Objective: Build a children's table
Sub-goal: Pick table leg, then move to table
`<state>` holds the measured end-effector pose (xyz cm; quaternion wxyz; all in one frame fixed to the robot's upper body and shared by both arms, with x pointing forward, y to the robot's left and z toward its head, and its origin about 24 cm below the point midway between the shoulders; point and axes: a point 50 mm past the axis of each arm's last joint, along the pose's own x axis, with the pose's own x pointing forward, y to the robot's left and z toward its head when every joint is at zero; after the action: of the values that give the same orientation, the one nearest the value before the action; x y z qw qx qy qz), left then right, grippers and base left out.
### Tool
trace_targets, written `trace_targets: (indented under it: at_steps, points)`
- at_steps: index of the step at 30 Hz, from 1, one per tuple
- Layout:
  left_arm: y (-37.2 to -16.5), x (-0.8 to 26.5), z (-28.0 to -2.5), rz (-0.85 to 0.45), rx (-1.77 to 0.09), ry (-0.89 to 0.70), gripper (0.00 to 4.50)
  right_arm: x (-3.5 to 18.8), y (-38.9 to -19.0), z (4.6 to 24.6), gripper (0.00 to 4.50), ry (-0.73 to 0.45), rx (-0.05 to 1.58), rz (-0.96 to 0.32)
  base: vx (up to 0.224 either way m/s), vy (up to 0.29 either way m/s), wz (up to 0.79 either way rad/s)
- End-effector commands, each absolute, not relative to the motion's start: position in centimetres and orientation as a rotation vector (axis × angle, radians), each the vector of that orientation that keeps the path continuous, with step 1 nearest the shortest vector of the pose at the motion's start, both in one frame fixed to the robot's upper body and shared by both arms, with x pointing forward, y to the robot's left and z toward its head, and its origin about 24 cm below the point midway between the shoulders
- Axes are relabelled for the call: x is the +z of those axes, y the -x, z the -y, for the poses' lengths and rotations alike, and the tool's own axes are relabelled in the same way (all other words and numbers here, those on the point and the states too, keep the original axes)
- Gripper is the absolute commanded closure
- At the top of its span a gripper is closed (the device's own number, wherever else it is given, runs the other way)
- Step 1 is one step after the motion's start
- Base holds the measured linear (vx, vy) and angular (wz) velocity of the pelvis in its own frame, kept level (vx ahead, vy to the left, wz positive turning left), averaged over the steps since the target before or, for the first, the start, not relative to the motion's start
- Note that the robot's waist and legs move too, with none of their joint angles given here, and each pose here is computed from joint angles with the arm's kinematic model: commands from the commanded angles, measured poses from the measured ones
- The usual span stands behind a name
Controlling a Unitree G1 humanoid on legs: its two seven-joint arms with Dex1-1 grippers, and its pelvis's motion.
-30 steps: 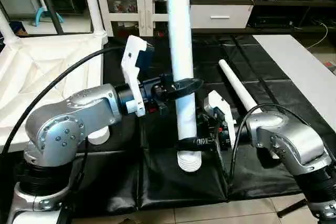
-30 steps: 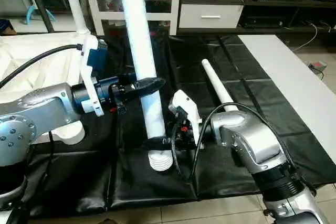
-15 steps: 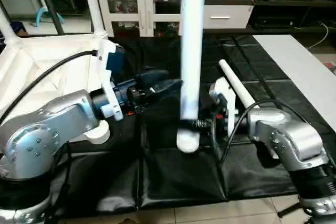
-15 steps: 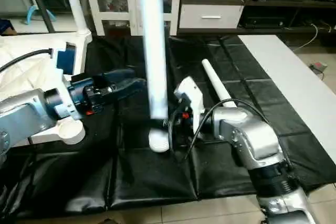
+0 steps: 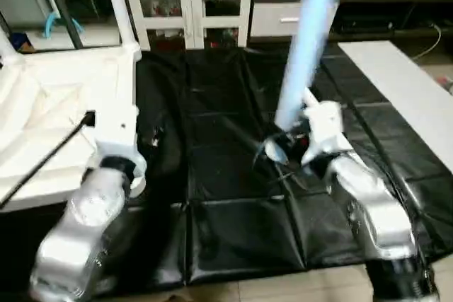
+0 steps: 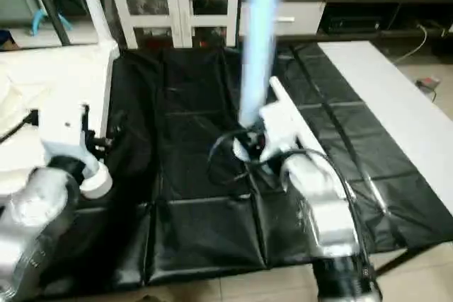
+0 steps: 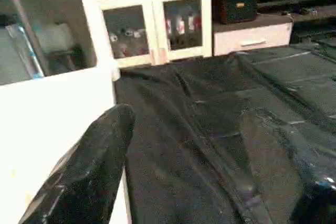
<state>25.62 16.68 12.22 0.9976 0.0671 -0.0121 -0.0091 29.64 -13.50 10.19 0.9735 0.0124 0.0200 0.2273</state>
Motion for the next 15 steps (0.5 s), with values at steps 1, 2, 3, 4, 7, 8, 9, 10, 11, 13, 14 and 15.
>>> trace_targets:
  at_steps: [1, 2, 3, 4, 7, 8, 9, 10, 11, 13, 14, 15]
  points:
    - [-25.6, 12.1, -16.9, 0.051, 0.039, -0.151, 0.91, 11.5, -29.4, 13.1, 2.62, -0.051, 0.487, 0.038, 0.000, 0.106, -0.07]
    - [-25.6, 12.0, -16.8, 0.055, 0.036, -0.142, 0.91, 11.3, -29.3, 13.0, 2.62, -0.056, 0.498, 0.034, -0.001, 0.168, -0.13]
    - [-25.6, 12.0, -16.6, 0.068, 0.039, -0.155, 0.91, 11.2, -29.2, 12.9, 2.62, -0.055, 0.499, 0.030, -0.001, 0.168, -0.13]
    - [-25.7, 11.9, -16.4, 0.074, 0.034, -0.163, 0.91, 11.0, -29.1, 12.9, 2.62, -0.055, 0.506, 0.025, -0.002, 0.217, -0.06]
    - [-25.7, 11.8, -16.0, 0.089, 0.022, -0.156, 0.91, 10.8, -29.1, 12.7, 2.62, -0.049, 0.519, 0.020, -0.011, 0.241, 0.05]
    - [-25.6, 11.7, -15.9, 0.099, 0.034, -0.158, 0.91, 10.7, -29.2, 12.6, 2.62, -0.050, 0.523, 0.016, -0.045, 0.221, 0.08]
    - [-25.6, 11.7, -15.9, 0.104, 0.042, -0.161, 0.91, 10.7, -29.2, 12.5, 2.62, -0.051, 0.526, 0.015, -0.045, 0.221, 0.08]
    - [-25.5, 11.6, -15.9, 0.106, 0.048, -0.159, 0.91, 10.6, -29.2, 12.3, 2.62, -0.045, 0.542, 0.011, -0.065, 0.166, -0.07]
    - [-25.4, 11.5, -15.9, 0.109, 0.052, -0.158, 0.91, 10.5, -29.2, 12.1, 2.62, -0.037, 0.562, 0.007, -0.102, 0.136, -0.17]
    - [-25.3, 11.4, -15.8, 0.116, 0.055, -0.159, 0.91, 10.5, -29.2, 11.9, 2.62, -0.033, 0.569, 0.007, -0.105, 0.152, -0.16]
    - [-25.3, 11.4, -15.8, 0.117, 0.056, -0.159, 0.91, 10.5, -29.2, 11.9, 2.62, -0.031, 0.569, 0.006, -0.111, 0.236, -0.35]
    - [-25.1, 11.3, -15.8, 0.129, 0.070, -0.166, 0.91, 10.4, -29.3, 11.8, 2.62, -0.024, 0.585, 0.003, -0.111, 0.236, -0.35]
